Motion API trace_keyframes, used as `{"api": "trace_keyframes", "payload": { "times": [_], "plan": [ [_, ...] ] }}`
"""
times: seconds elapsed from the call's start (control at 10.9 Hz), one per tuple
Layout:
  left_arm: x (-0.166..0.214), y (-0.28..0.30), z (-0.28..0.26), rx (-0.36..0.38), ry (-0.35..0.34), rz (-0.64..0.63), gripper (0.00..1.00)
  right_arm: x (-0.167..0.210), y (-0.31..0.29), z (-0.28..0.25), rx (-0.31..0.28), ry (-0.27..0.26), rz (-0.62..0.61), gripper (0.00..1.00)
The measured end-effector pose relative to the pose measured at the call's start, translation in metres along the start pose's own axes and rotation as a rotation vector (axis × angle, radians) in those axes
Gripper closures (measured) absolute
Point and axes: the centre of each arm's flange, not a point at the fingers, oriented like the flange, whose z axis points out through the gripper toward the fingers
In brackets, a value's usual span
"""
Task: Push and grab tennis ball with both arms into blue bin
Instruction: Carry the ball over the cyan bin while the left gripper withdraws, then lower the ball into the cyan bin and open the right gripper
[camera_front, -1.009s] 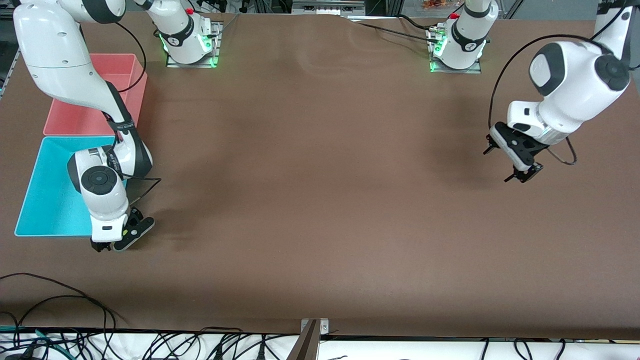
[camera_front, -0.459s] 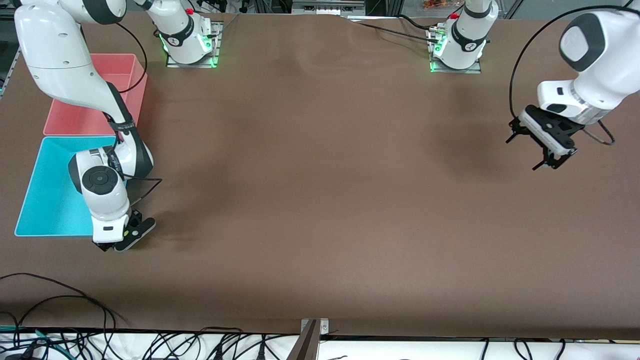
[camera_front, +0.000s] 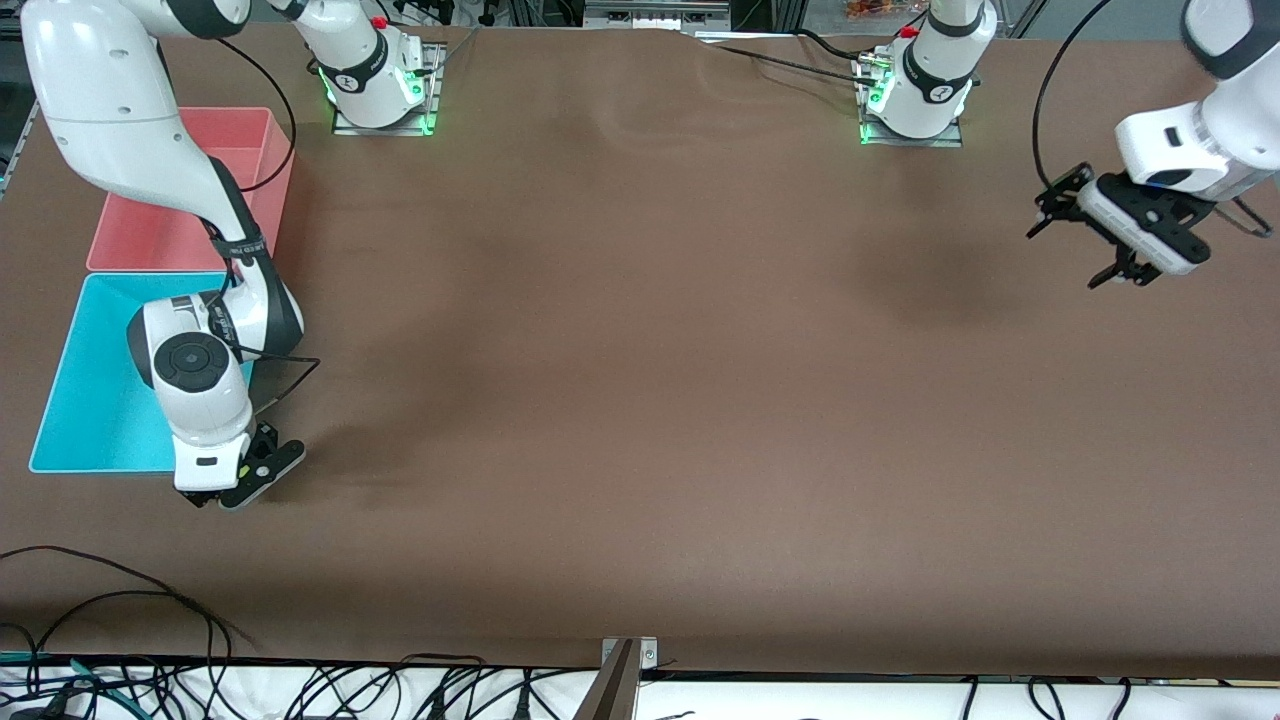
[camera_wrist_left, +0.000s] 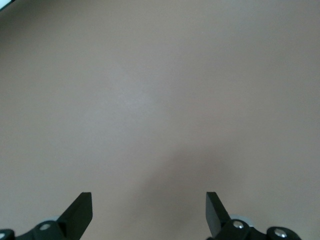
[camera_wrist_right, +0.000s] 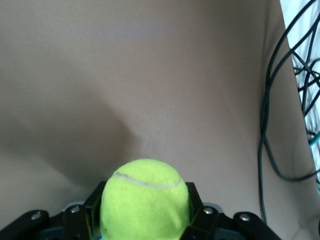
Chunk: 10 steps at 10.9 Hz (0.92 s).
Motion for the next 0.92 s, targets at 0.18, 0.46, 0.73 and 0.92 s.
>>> {"api": "trace_keyframes", "payload": {
  "times": [0.18, 0.46, 0.73, 0.92],
  "plan": [
    [0.003, 0.005, -0.034, -0.011, -0.046, -0.09, 0.0, 0.004, 0.008, -0.04, 0.111, -0.052, 0.115, 0.34],
    [0.005, 0.02, -0.069, 0.001, -0.148, -0.206, 0.0, -0.025, 0.026, -0.1, 0.302, -0.125, 0.287, 0.34],
    [0.02, 0.056, -0.103, 0.051, -0.262, -0.3, 0.0, -0.088, 0.041, -0.143, 0.438, -0.221, 0.376, 0.34],
    [0.026, 0.075, -0.128, 0.068, -0.276, -0.38, 0.0, -0.16, 0.053, -0.126, 0.547, -0.158, 0.413, 0.34]
  ]
}}
